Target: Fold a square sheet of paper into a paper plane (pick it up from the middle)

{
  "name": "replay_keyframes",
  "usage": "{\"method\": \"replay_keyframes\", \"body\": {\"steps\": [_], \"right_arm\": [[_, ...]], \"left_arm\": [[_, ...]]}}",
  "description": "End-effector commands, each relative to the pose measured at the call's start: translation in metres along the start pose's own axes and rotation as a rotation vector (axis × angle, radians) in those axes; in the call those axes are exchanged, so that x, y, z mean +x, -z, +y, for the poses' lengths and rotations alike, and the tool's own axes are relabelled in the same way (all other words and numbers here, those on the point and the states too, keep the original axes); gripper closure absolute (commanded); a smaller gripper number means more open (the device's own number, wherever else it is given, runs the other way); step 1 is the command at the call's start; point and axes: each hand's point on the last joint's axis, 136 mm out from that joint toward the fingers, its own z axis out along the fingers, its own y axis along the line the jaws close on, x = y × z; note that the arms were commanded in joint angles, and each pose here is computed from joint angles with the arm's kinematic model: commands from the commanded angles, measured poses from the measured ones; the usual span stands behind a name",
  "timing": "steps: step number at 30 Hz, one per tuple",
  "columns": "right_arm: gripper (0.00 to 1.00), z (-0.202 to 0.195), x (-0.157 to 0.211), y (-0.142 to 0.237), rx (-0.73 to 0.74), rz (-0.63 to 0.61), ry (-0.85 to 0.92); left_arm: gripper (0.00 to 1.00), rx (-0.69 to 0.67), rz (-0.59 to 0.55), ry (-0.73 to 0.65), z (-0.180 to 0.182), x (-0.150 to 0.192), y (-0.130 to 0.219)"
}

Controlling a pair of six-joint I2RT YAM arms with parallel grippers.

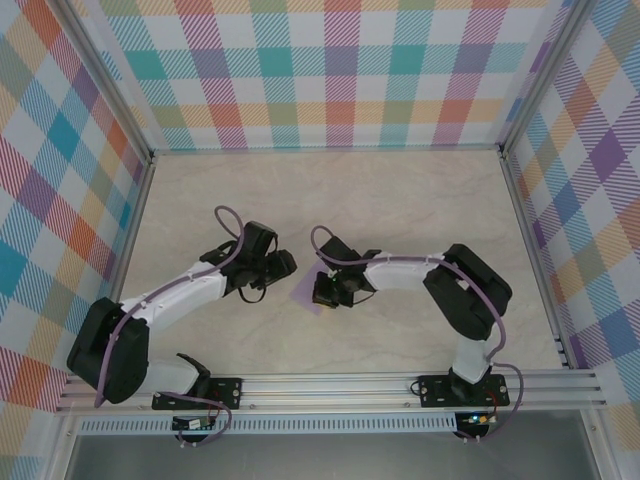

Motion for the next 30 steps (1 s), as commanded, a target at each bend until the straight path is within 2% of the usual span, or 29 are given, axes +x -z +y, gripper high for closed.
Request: {"method": "replay_keyframes", "body": {"steps": [1, 4, 7, 10, 14, 16, 24, 30], "right_arm": [[1.0, 0.012, -0.019, 0.004, 0.036, -0.052, -0.027], [1.0, 0.029, -0.031, 0.021, 0.028, -0.1, 0.034], [0.99, 0.028, -0.042, 0.036, 0.041, -0.122, 0.051], [0.92, 0.017, -0.057, 0.043, 0.054, -0.132, 0.045], [0.75, 0.004, -0.081, 0.045, 0.062, -0.134, 0.045], [0.73, -0.001, -0.091, 0.043, 0.073, -0.117, 0.038], [0.73, -0.022, -0.113, 0.03, 0.166, -0.082, 0.016], [0.74, -0.071, -0.107, 0.034, 0.373, -0.109, -0.076]], "left_arm": [[0.33, 0.014, 0.016, 0.025, 0.012, -0.001, 0.006], [0.23, 0.026, 0.027, 0.012, 0.015, -0.001, 0.01], [0.16, 0.042, 0.038, 0.014, 0.012, 0.0, 0.011], [0.11, 0.081, 0.046, 0.014, 0.004, 0.0, 0.011], [0.06, 0.157, 0.059, 0.002, -0.013, -0.001, 0.014], [0.05, 0.23, 0.081, -0.009, -0.03, -0.001, 0.017], [0.05, 0.247, 0.144, -0.004, -0.047, 0.008, 0.002], [0.07, 0.248, 0.178, -0.042, -0.06, 0.029, -0.007]]}}
